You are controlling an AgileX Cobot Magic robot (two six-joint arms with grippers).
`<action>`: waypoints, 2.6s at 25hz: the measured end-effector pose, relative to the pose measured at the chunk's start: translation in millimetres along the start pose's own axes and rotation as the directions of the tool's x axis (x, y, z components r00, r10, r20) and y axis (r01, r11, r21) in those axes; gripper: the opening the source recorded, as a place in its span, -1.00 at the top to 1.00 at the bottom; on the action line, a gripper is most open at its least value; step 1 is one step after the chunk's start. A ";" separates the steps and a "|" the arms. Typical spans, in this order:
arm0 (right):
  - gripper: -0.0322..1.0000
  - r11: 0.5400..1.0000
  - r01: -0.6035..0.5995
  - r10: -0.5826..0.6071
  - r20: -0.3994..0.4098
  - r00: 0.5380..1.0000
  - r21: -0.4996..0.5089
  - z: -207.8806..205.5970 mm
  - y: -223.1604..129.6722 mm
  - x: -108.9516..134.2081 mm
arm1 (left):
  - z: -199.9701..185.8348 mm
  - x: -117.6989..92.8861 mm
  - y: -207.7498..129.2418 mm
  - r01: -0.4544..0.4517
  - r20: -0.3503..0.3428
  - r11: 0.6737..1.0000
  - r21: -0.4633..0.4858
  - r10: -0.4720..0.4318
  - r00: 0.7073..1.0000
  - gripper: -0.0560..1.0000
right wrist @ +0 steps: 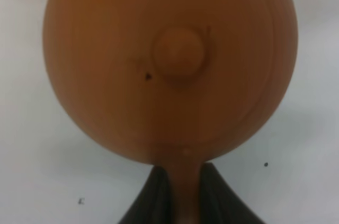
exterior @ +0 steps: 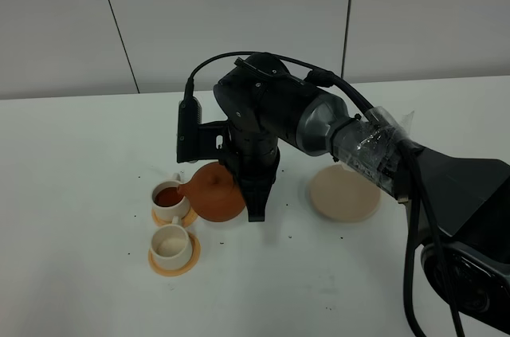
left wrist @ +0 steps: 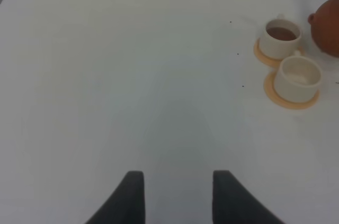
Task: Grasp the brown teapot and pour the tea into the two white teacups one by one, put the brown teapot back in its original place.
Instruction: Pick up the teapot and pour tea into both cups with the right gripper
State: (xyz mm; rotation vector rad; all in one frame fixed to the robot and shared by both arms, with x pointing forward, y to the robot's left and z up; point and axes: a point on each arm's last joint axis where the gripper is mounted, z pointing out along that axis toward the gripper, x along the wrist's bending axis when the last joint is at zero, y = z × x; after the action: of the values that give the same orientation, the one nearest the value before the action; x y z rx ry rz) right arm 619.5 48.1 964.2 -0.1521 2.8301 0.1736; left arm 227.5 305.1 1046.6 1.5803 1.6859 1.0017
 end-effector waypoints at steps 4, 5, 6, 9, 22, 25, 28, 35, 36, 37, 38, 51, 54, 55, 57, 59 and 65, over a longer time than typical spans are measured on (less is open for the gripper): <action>0.76 1.000 0.001 -0.001 -0.004 1.000 0.009 0.0 -1.0 0.1 | 0.0 0.0 0.0 0.000 0.000 1.000 0.000 0.000 1.000 0.19; 0.76 1.000 0.002 -0.002 -0.008 1.000 0.015 -0.4 -1.6 0.5 | 0.0 0.0 0.0 0.000 0.000 1.000 0.000 0.000 1.000 0.19; 0.76 1.000 0.004 -0.003 -0.014 1.000 0.024 -0.6 -2.5 1.0 | 0.0 0.0 0.0 0.000 0.000 1.000 0.000 0.000 1.000 0.19; 0.76 0.999 0.007 -0.005 -0.035 0.999 0.052 -2.4 -5.2 2.7 | 0.0 0.0 0.0 0.000 0.000 1.000 0.000 0.000 1.000 0.19; 0.76 0.998 -0.060 0.058 0.028 0.998 0.038 -34.7 5.3 5.4 | 0.0 0.0 0.0 0.000 0.000 1.000 0.000 0.000 1.000 0.19; 0.76 0.997 -0.073 0.073 0.029 0.997 0.031 -36.5 15.3 13.0 | 0.0 0.0 0.0 0.000 0.000 1.000 0.000 0.000 1.000 0.19; 0.76 0.996 -0.092 0.092 0.019 0.996 0.021 -37.2 20.3 17.8 | 0.0 0.0 0.0 0.000 0.000 1.000 0.000 0.000 1.000 0.19; 0.76 0.991 -0.110 0.112 -0.032 0.993 0.071 -42.6 6.0 33.8 | 0.0 0.0 0.0 0.000 0.000 1.000 0.000 0.000 1.000 0.19; 0.76 0.990 -0.117 0.120 -0.038 0.992 0.078 -44.3 3.4 36.6 | 0.0 0.0 0.0 0.000 0.000 1.000 0.000 0.000 1.000 0.19; 0.76 0.989 -0.122 0.127 -0.044 0.991 0.086 -45.5 0.9 39.2 | 0.0 0.0 0.0 0.000 0.000 1.000 0.000 0.000 1.000 0.19; 0.76 0.987 -0.128 0.132 -0.047 0.990 0.092 -46.5 -1.0 41.2 | 0.0 0.0 0.0 0.000 0.000 1.000 0.000 0.000 1.000 0.19; 0.76 0.983 -0.033 0.027 0.035 0.999 0.178 -42.1 17.2 68.2 | 0.0 0.0 0.0 0.000 0.000 1.000 0.000 0.000 1.000 0.19; 0.76 0.980 -0.007 -0.006 0.065 0.998 0.200 -37.9 18.2 67.5 | 0.0 0.0 0.0 0.000 0.000 1.000 0.000 0.000 1.000 0.19; 0.76 0.977 0.006 -0.023 0.076 0.997 0.215 -34.7 18.4 67.5 | 0.0 0.0 0.0 0.000 0.000 1.000 0.000 0.000 1.000 0.19; 0.76 0.970 0.035 -0.057 0.088 0.994 0.241 -27.4 21.0 69.9 | 0.0 0.0 0.0 0.000 0.000 1.000 0.000 0.000 1.000 0.19; 0.76 0.966 0.057 -0.083 0.096 0.992 0.254 -24.1 24.3 73.0 | 0.0 0.0 0.0 0.000 0.000 1.000 0.000 0.000 1.000 0.19; 0.76 0.961 0.099 -0.141 0.148 0.979 0.260 -25.1 30.6 73.5 | 0.0 0.0 0.0 0.000 0.000 1.000 0.000 0.000 1.000 0.19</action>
State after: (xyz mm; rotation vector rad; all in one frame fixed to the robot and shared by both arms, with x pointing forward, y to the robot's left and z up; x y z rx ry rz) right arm 538.8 68.6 969.0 -0.2413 2.6384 -0.1913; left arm 227.5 305.1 1046.6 1.5803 1.6859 1.0017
